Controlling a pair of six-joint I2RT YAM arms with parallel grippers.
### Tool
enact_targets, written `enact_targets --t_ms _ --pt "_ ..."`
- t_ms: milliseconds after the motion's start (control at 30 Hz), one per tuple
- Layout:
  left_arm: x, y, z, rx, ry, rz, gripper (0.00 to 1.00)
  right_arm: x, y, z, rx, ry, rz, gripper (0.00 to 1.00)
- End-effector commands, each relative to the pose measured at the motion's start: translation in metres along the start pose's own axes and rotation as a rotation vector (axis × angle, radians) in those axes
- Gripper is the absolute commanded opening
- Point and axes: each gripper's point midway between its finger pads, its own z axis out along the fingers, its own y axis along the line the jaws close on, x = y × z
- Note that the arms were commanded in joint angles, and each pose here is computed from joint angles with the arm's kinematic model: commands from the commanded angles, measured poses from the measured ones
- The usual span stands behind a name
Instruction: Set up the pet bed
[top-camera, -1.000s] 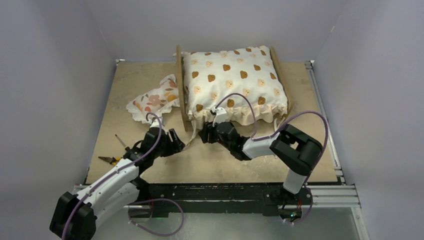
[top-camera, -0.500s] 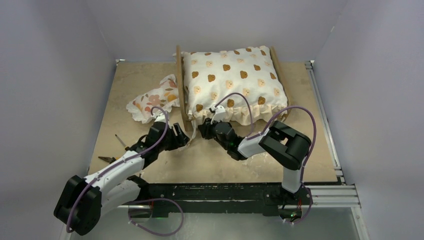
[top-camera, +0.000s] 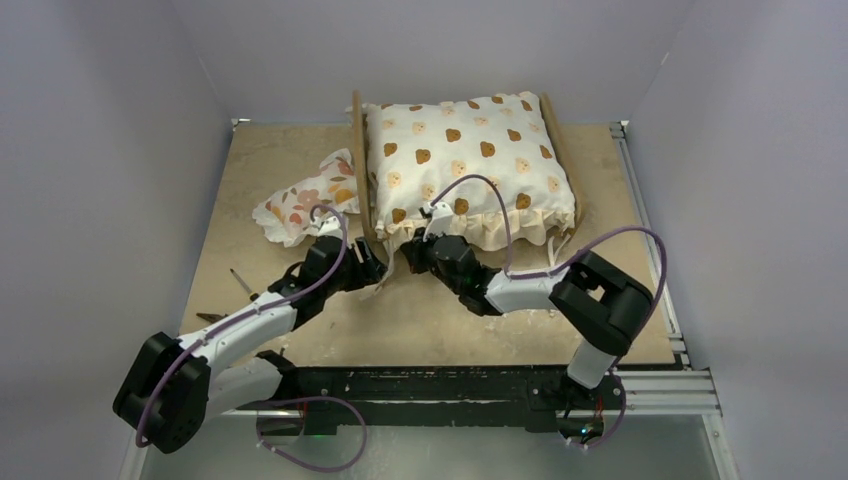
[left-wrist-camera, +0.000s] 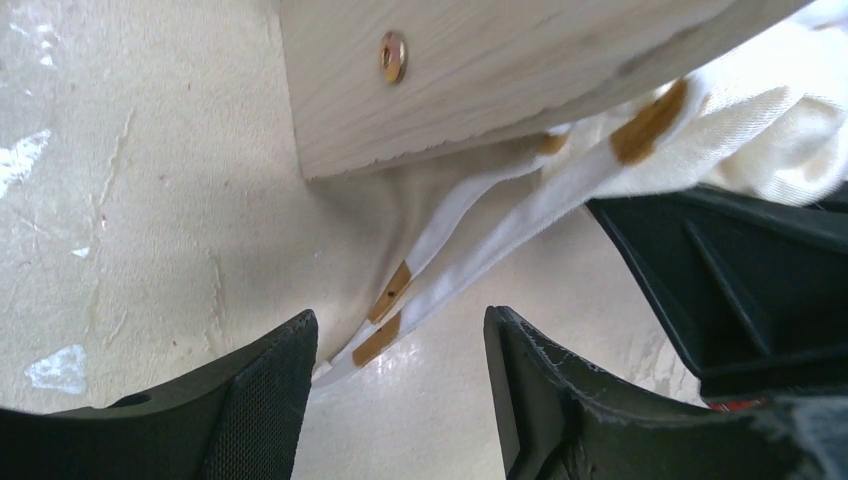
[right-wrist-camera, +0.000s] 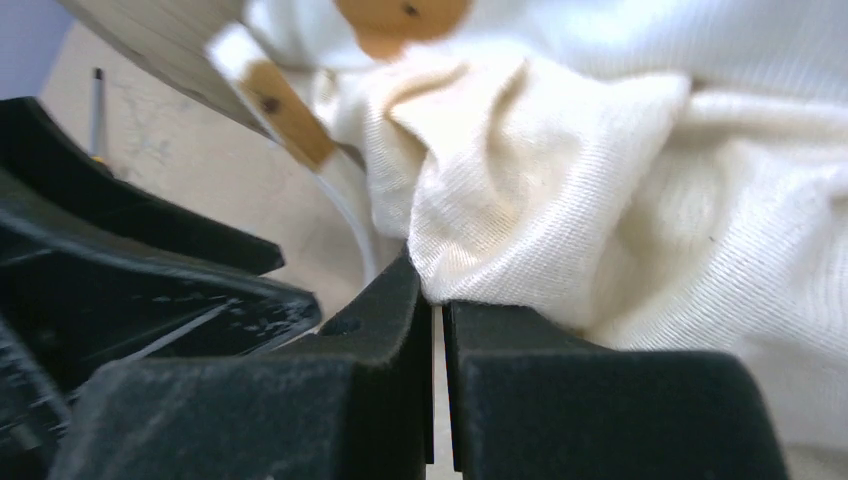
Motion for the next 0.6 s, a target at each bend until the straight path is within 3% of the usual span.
enact_targets --t_ms 0,567 --pt "-0.038 -0.024 0.001 0.043 -0.117 0.0 0.61 -0.035 0.02 -0.006 -0.04 -0.008 0.021 0.0" --pt "-0.086 -0.046 -0.015 0.094 -0.302 -0.132 0.61 -0.086 0.055 -0.021 -0.143 0.02 -0.018 0.0"
